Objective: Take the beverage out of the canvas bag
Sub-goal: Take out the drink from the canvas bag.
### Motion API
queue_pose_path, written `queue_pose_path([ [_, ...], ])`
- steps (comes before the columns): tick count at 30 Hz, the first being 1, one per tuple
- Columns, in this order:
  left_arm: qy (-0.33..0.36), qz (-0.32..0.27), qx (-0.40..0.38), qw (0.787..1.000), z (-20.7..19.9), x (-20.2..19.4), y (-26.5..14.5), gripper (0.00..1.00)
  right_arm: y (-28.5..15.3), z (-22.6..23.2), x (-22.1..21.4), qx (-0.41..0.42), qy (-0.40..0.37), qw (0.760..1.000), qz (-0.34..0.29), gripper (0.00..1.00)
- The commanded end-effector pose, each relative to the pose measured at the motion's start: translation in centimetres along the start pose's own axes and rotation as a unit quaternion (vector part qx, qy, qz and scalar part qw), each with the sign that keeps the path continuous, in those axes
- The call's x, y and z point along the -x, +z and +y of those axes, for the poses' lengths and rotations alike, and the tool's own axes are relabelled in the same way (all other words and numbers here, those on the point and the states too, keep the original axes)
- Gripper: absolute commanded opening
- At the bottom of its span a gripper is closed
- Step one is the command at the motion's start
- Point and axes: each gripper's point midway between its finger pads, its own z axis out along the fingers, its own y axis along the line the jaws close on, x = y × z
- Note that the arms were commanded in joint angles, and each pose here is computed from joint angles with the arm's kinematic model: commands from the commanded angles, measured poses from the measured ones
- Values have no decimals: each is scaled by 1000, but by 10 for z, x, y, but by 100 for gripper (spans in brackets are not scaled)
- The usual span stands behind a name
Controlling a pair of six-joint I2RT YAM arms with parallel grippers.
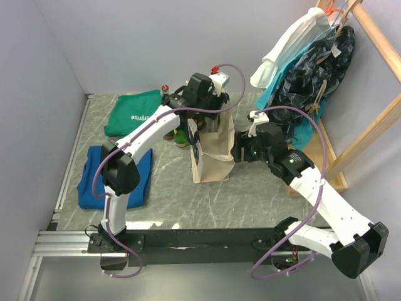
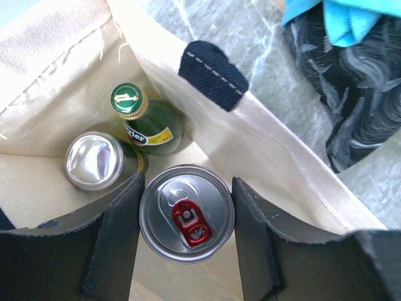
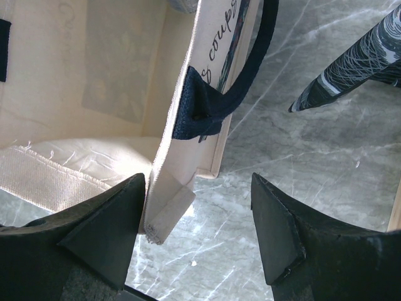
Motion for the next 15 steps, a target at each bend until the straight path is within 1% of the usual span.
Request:
queue_pose_path([
  [1, 13, -113, -25, 993, -11, 82, -60, 1, -1, 1, 5, -3, 0, 1000, -11, 74],
  [7, 13, -130, -32, 991, -14, 95, -82, 1, -2, 1, 4, 0, 0, 1000, -11, 74],
  [15, 11, -139, -36, 990, -15, 102, -99, 1, -3, 2, 4, 3, 3, 1000, -13, 74],
])
